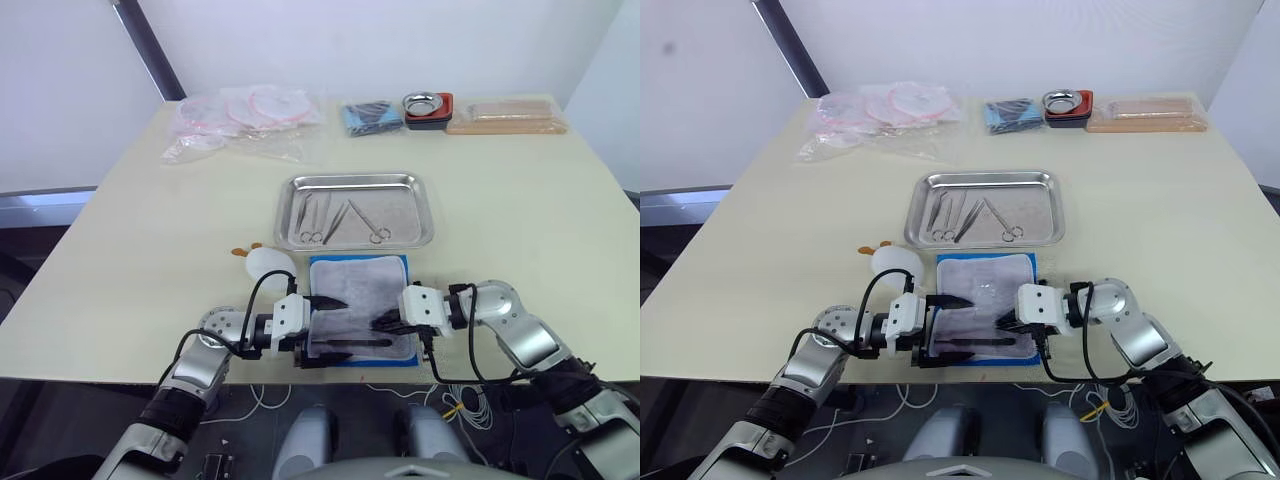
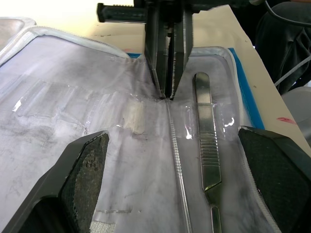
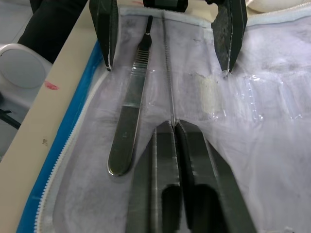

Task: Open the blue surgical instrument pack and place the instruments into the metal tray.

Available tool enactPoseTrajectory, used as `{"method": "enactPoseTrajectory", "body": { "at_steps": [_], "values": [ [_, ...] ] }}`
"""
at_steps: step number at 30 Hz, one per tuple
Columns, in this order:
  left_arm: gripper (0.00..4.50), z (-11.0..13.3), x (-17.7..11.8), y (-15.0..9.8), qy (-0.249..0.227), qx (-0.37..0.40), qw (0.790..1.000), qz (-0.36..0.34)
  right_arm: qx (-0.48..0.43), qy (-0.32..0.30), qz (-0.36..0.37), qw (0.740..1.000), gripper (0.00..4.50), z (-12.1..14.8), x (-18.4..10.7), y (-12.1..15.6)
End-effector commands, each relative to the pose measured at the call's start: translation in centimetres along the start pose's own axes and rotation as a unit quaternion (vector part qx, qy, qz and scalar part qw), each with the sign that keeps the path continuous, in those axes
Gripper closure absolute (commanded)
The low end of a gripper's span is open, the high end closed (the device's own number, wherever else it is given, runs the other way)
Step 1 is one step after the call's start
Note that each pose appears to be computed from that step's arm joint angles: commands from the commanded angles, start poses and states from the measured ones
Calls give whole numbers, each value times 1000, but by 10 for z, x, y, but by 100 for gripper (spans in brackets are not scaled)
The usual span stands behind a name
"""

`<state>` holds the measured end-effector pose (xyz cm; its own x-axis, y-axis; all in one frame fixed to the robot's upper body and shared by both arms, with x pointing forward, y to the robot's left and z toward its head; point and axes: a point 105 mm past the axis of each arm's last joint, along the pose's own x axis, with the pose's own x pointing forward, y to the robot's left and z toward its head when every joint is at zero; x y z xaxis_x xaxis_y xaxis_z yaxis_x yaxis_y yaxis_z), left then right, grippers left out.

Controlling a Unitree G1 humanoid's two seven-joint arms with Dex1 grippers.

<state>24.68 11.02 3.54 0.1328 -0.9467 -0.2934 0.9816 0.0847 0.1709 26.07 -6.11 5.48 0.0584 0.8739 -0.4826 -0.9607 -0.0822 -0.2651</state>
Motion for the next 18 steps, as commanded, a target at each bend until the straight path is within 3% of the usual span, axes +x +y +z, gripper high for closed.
{"method": "enactPoseTrajectory", "body": {
  "at_steps": [1, 7, 18],
  "values": [
    [0, -65, -16, -30, 125, -92, 988, -24, 25, 34, 4, 999, 446, -19, 0, 5],
    [0, -65, -18, -31, 126, -94, 987, -24, 39, 21, 12, 999, 446, -17, -2, 9],
    [0, -63, -17, -32, 124, -91, 988, -28, 29, -18, 2, 999, 446, 19, -18, -3]
  ]
}}
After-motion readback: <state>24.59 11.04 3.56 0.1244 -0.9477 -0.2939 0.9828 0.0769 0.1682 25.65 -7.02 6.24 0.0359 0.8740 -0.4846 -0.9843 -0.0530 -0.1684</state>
